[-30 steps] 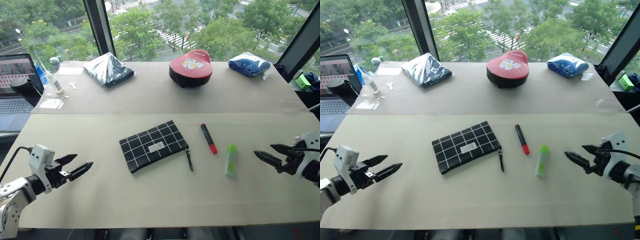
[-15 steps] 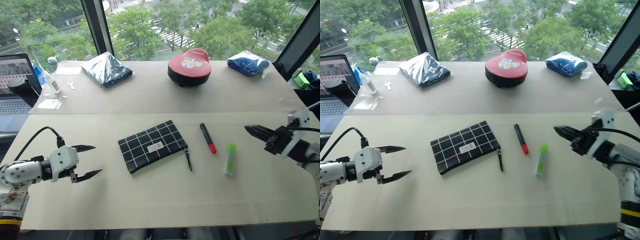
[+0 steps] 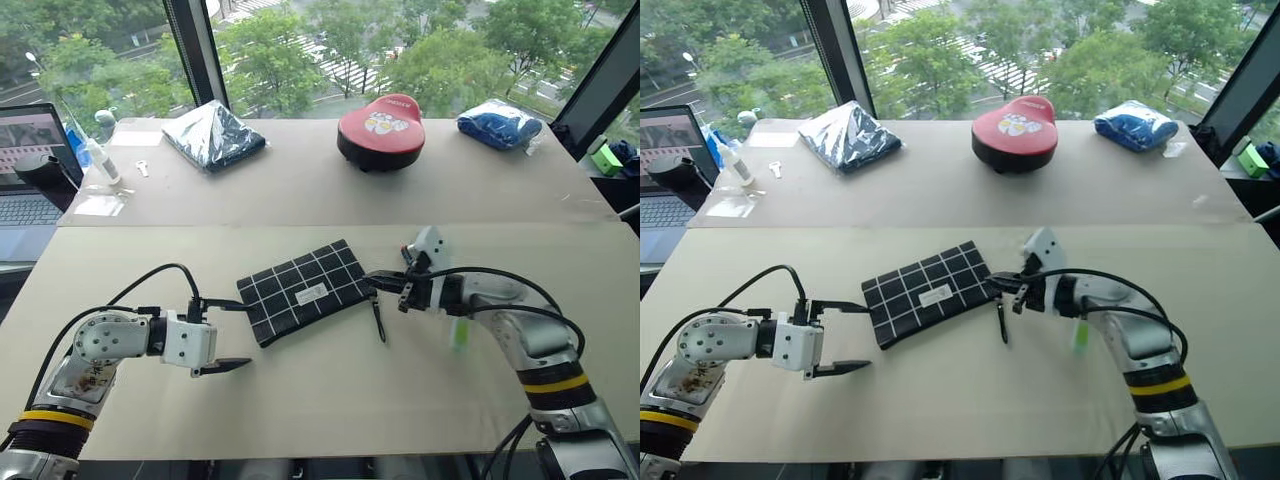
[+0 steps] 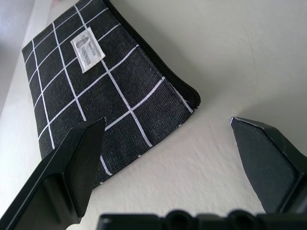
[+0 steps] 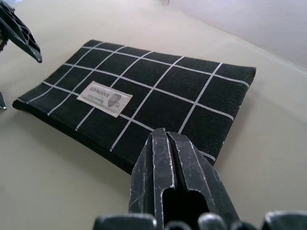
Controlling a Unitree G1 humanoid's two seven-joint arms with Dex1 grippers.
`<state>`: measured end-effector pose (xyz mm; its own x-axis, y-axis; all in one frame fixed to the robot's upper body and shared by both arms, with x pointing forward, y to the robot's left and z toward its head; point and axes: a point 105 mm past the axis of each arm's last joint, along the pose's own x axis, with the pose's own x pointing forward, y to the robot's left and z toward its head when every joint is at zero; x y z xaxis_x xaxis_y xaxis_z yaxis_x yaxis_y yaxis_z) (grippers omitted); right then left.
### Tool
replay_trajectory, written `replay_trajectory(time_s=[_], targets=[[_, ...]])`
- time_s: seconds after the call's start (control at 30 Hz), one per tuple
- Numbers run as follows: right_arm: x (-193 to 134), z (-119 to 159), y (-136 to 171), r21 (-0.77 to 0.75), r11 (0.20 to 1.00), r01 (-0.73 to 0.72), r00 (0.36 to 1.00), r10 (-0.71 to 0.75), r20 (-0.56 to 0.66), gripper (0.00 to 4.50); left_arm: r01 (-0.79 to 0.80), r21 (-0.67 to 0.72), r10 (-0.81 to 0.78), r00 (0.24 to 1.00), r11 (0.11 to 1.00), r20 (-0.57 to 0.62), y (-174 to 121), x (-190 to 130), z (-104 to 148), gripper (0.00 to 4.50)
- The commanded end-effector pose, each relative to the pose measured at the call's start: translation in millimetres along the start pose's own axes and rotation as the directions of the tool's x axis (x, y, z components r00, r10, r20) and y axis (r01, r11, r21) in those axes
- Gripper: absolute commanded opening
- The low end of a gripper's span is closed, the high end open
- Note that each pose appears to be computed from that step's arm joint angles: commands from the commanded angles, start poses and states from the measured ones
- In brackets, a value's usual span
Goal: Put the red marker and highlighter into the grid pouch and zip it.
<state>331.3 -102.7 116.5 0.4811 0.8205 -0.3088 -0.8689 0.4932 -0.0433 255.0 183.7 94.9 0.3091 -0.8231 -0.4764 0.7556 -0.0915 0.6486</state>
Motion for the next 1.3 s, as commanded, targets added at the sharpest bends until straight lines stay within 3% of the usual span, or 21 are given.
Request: replay_trajectory(time_s=[0.03, 0.23, 0.77, 1.3], targets=[[9, 7, 5, -0.091, 0.995, -0.034, 0.999, 0.034, -0.003, 0.02, 0.023, 0.024, -0.023, 1.0, 0.999, -0.014, -5, 4, -4, 4.5], [16, -7, -1, -0.178, 0.984, -0.022, 0.996, 0.006, -0.091, 0.02, -0.009, 0.07, 0.01, 1.0, 0.997, -0.014, -1, 9, -5, 4.5], [18, -5, 2, -0.177, 0.984, -0.032, 0.997, 0.018, -0.08, 0.02, -0.093, 0.195, 0.096, 0.995, 0.976, -0.005, 9, 31, -8, 4.5], [12, 3, 5, -0.147, 0.988, -0.044, 0.998, 0.037, -0.045, 0.02, -0.243, 0.297, 0.217, 0.969, 0.923, 0.118, 28, 38, -7, 4.5]])
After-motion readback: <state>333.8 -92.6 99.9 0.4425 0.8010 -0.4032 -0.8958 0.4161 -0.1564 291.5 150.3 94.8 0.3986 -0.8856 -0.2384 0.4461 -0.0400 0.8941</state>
